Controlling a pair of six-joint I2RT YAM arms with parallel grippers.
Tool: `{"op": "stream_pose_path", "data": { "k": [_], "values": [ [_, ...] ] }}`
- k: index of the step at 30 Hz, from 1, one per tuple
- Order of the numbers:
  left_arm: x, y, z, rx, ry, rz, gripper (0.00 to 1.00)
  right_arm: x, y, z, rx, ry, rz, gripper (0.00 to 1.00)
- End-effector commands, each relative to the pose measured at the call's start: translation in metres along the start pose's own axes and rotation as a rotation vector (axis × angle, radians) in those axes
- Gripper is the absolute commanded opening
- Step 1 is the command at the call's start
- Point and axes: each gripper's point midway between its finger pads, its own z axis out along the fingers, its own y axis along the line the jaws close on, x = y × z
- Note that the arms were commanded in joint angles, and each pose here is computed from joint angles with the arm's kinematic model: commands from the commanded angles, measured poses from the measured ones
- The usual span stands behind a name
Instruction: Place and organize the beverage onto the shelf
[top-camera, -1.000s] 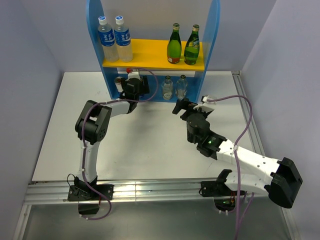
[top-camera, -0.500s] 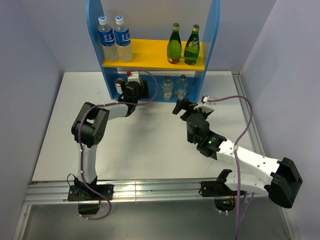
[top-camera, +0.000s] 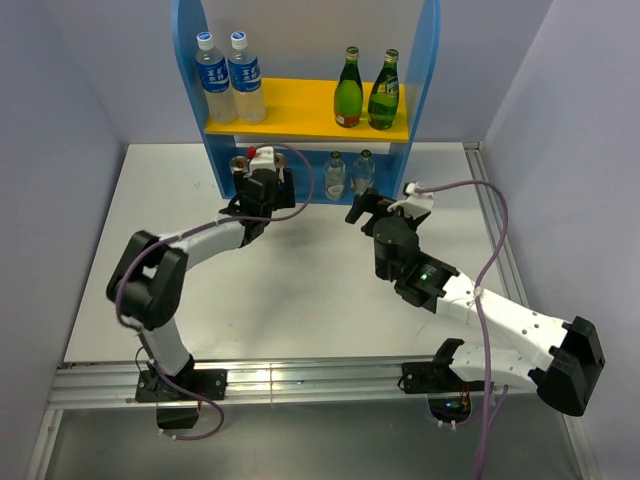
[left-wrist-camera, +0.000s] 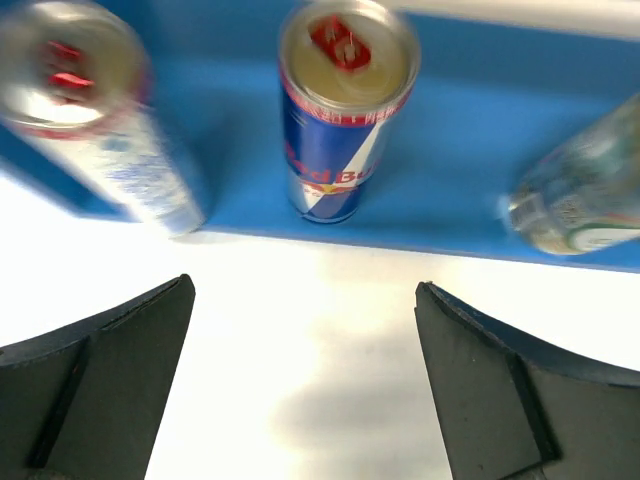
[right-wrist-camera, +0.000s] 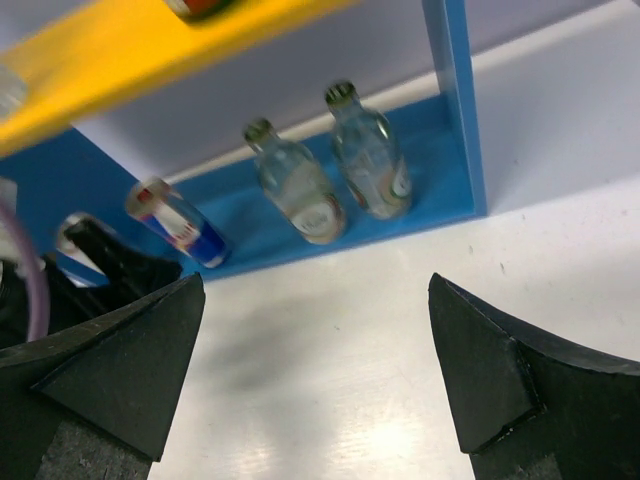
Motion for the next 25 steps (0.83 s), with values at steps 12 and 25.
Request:
{"op": "stream_pose_path", "data": {
  "k": [12,25],
  "values": [
    [-0.153,0.002,-0.179,0.094,-0.17,-0.123,0.99,-0.114,0.031,-0.033,-0.104,-0.087,0.1,1.0],
    [-0.167,0.014,-0.2,0.097,-0.243,-0.147,0.99,-0.126,0.03,-0.039,-0.13,-0.112,0.094,1.0]
  ]
}}
